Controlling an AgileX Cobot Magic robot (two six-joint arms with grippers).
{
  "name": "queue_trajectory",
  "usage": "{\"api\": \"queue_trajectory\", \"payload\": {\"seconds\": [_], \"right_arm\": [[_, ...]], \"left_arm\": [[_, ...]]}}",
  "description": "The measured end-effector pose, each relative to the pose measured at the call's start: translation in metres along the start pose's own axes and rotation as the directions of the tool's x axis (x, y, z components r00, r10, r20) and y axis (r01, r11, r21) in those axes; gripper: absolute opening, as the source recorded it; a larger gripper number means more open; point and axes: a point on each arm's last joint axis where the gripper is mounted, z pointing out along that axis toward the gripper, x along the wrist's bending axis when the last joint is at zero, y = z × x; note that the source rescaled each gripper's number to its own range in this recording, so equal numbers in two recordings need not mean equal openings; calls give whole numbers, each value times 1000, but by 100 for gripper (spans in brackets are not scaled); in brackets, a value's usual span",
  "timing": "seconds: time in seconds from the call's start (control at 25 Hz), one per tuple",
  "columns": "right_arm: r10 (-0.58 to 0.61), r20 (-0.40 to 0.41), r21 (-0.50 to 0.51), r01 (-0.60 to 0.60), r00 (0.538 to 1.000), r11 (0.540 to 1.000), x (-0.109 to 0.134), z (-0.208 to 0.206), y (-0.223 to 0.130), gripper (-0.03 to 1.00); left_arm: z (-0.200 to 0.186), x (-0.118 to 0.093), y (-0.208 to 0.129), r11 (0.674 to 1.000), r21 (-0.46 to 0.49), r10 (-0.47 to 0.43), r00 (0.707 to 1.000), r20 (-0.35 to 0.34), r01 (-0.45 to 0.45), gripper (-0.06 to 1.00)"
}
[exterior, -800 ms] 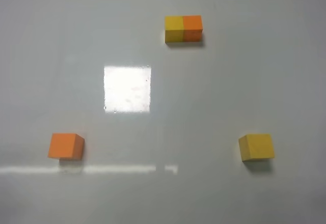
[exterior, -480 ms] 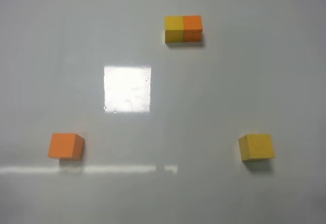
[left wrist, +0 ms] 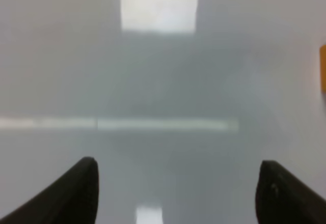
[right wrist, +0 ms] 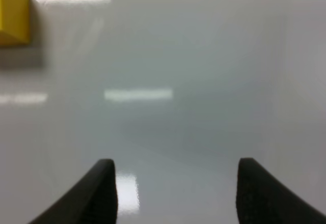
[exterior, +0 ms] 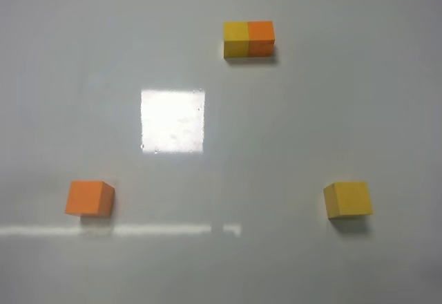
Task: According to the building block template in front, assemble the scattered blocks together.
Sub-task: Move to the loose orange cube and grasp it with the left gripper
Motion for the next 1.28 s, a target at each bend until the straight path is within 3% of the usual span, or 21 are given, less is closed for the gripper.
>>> {"api": "queue_trajectory", "payload": {"seconds": [0.08, 0.16, 0.24, 0.4, 0.52, 0.68, 0.84, 1.04, 1.2, 1.28], "right_arm": [[0, 0, 0, 0, 1000, 1000, 0, 0, 0, 27], [0, 0, 0, 0, 1000, 1000, 0, 0, 0, 27], [0, 0, 0, 0, 1000, 1000, 0, 0, 0, 27], [0, 0, 0, 0, 1000, 1000, 0, 0, 0, 27], [0, 0, 0, 0, 1000, 1000, 0, 0, 0, 27], [0, 0, 0, 0, 1000, 1000, 0, 0, 0, 27], [0, 0, 0, 0, 1000, 1000, 0, 0, 0, 27], [0, 0, 0, 0, 1000, 1000, 0, 0, 0, 27], [0, 0, 0, 0, 1000, 1000, 0, 0, 0, 27], [0, 0, 0, 0, 1000, 1000, 0, 0, 0, 27]], "left_arm": [[-3, -4, 27, 994, -21, 112, 992, 60, -111, 70], [0, -8, 46, 966, -16, 258, 957, 130, -258, 70], [11, -11, 57, 906, 16, 410, 886, 217, -423, 70], [37, -12, 68, 794, 67, 550, 760, 345, -605, 70], [62, -12, 73, 723, 86, 597, 683, 422, -685, 70], [90, -17, 81, 662, 65, 616, 592, 520, -747, 70], [104, -26, 101, 580, -11, 681, 477, 555, -815, 70], [119, -41, 114, 416, -65, 768, 312, 559, -907, 70], [133, -65, 111, 273, -103, 799, 165, 578, -956, 70], [134, -80, 109, 217, -134, 813, 103, 573, -967, 70]]}}
